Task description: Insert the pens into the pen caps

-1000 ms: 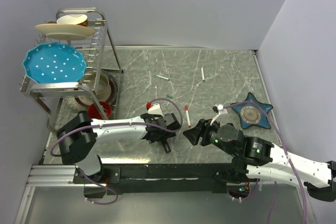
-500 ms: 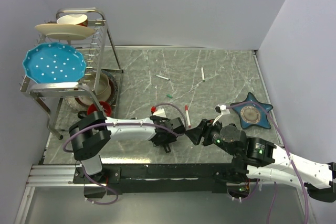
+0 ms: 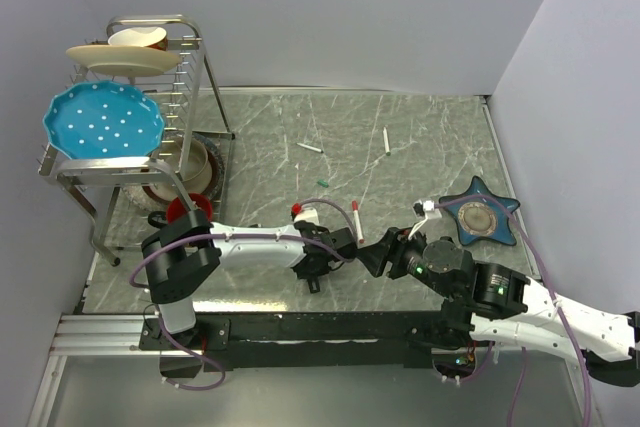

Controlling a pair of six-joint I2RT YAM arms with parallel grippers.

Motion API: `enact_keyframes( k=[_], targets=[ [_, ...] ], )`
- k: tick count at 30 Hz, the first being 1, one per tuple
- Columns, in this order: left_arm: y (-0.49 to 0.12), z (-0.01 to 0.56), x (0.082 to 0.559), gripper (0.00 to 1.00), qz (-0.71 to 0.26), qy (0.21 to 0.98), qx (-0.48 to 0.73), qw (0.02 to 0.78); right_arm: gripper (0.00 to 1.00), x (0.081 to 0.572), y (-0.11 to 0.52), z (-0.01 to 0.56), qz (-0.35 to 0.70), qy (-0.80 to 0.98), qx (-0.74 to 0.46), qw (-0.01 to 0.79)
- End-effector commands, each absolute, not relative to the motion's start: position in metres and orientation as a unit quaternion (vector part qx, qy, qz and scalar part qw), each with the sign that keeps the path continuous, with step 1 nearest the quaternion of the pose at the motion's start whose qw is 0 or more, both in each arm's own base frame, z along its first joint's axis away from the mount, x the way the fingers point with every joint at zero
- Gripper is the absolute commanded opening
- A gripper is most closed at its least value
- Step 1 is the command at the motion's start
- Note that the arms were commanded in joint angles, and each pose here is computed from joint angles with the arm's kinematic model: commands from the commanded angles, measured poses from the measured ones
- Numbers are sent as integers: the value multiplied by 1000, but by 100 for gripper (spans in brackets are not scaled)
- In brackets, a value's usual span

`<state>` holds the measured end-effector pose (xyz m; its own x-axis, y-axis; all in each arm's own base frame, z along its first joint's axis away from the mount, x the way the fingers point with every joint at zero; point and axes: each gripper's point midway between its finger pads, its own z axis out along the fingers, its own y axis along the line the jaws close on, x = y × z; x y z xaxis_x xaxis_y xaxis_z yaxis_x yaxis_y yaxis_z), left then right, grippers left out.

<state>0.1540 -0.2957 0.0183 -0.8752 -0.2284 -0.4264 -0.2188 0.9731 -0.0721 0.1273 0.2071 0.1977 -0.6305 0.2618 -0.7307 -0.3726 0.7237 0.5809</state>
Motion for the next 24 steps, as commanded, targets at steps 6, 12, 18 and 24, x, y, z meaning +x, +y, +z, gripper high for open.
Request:
enact_keyframes(
  k=[6, 12, 18, 24],
  targets=[
    [-289, 47, 173, 1, -2, 955, -100, 278, 67, 130, 213, 210, 398, 809, -6, 432],
    [-293, 94, 190, 1, -85, 937, -98, 324, 66, 137, 208, 202, 395, 808, 34, 436],
    [-290, 145, 193, 1, -173, 908, -76, 375, 66, 141, 217, 200, 403, 804, 47, 435],
    [-278, 169, 186, 1, -223, 889, -69, 393, 64, 142, 239, 217, 421, 796, 19, 435]
  ],
)
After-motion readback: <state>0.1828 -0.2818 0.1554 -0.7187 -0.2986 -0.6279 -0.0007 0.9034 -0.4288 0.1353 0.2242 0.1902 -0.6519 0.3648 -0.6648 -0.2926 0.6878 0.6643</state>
